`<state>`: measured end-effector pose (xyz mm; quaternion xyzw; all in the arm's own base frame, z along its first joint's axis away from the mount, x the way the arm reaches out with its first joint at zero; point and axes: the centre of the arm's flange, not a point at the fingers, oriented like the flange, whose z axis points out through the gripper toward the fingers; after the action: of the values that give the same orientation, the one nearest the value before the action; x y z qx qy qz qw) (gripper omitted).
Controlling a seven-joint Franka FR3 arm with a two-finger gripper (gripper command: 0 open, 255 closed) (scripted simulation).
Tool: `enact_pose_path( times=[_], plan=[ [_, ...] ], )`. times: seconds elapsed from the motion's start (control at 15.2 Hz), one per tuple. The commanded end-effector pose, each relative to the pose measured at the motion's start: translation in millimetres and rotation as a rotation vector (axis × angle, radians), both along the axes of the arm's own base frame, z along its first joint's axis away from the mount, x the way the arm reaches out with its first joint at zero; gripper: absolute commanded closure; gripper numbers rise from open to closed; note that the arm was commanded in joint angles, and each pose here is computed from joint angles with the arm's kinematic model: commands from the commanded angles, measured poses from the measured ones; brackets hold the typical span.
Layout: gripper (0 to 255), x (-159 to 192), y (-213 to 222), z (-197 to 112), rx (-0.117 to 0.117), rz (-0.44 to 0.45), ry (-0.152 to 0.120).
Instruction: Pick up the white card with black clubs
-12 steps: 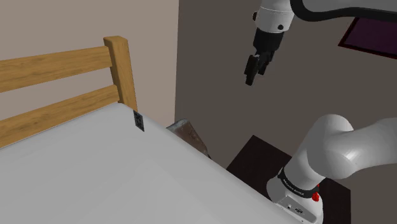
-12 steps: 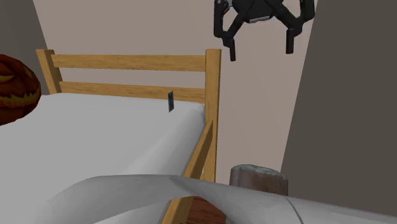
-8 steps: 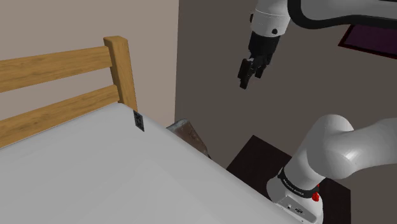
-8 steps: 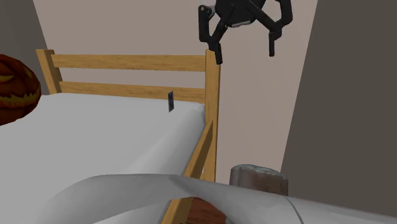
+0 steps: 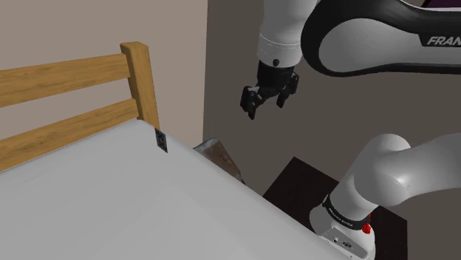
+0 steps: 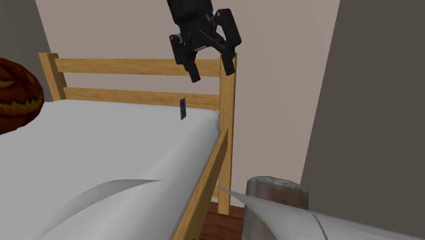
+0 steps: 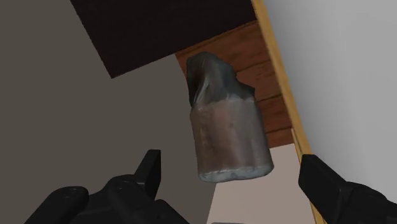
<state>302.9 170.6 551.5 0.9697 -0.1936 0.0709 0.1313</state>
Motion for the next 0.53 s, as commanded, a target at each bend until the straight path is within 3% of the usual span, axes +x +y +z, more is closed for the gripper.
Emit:
enact_pose_path(
  times=[0.0,0.46],
  plan=[
    [0,9,27,-10,-0.023,-0.080,-0.037],
    [0,60,113,-45,-0.108,-0.335,-0.154]
  ],
)
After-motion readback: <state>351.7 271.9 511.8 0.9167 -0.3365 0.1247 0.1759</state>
